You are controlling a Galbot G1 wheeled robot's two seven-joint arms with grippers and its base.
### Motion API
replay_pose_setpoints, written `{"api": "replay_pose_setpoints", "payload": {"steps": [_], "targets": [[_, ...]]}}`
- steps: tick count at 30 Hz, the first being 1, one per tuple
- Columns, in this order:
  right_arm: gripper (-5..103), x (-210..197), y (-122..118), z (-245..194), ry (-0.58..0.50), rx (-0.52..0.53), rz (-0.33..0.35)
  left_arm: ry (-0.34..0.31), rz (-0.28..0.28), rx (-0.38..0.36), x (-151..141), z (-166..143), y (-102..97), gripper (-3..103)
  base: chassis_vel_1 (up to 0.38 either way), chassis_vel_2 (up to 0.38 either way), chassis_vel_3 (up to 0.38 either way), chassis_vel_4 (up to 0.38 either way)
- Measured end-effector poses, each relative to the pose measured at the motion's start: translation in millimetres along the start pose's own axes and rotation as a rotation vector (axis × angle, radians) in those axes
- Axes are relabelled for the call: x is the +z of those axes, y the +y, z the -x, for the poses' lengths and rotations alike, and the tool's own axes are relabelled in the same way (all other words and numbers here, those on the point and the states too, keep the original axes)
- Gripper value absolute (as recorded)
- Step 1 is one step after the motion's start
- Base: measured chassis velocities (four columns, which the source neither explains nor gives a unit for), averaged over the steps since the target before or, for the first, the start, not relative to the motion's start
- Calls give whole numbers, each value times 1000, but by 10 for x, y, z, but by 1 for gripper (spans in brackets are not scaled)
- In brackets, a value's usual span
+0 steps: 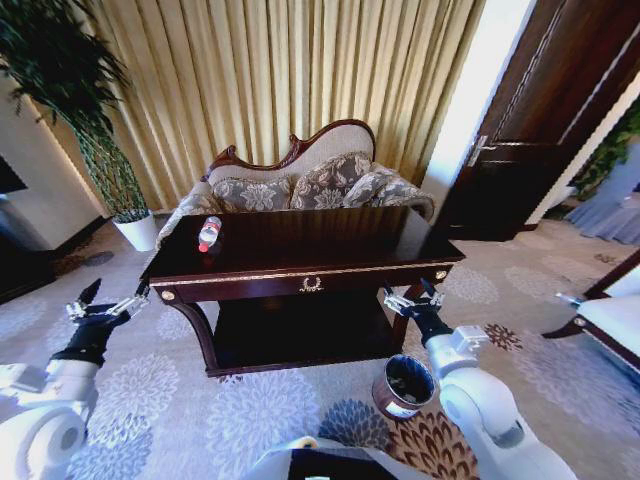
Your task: Move to the front of the table and place the trash on the table into the trash bin.
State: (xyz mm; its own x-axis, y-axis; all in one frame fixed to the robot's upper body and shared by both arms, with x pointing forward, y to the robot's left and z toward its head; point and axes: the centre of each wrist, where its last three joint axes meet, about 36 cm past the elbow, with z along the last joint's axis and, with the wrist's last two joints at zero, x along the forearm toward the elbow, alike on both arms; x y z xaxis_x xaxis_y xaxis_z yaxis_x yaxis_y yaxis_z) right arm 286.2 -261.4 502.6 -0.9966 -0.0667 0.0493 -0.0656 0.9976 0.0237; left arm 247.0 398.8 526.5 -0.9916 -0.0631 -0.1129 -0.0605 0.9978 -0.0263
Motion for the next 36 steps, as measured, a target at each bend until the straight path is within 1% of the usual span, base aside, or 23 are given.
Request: {"api": "replay_pose_setpoints", "payload": {"steps": [12, 20, 27, 36], "targets": [[100, -28, 16, -6, -6, -19, -7, 10, 3, 1, -10, 51, 24, 100, -41, 34, 34, -40], [100, 7, 27, -13, 5, -29, -21, 28, 12, 0, -82, -8, -23, 100, -73, 73, 72, -78], [100, 2, 42, -31, 8, -39, -20, 45, 20, 4, -159, -30, -80, 100, -54, 54, 52, -57], [100, -17, 48, -56, 6, -50, -17, 51, 28, 1, -173, -46, -103, 100, -55, 63, 52, -59]]}}
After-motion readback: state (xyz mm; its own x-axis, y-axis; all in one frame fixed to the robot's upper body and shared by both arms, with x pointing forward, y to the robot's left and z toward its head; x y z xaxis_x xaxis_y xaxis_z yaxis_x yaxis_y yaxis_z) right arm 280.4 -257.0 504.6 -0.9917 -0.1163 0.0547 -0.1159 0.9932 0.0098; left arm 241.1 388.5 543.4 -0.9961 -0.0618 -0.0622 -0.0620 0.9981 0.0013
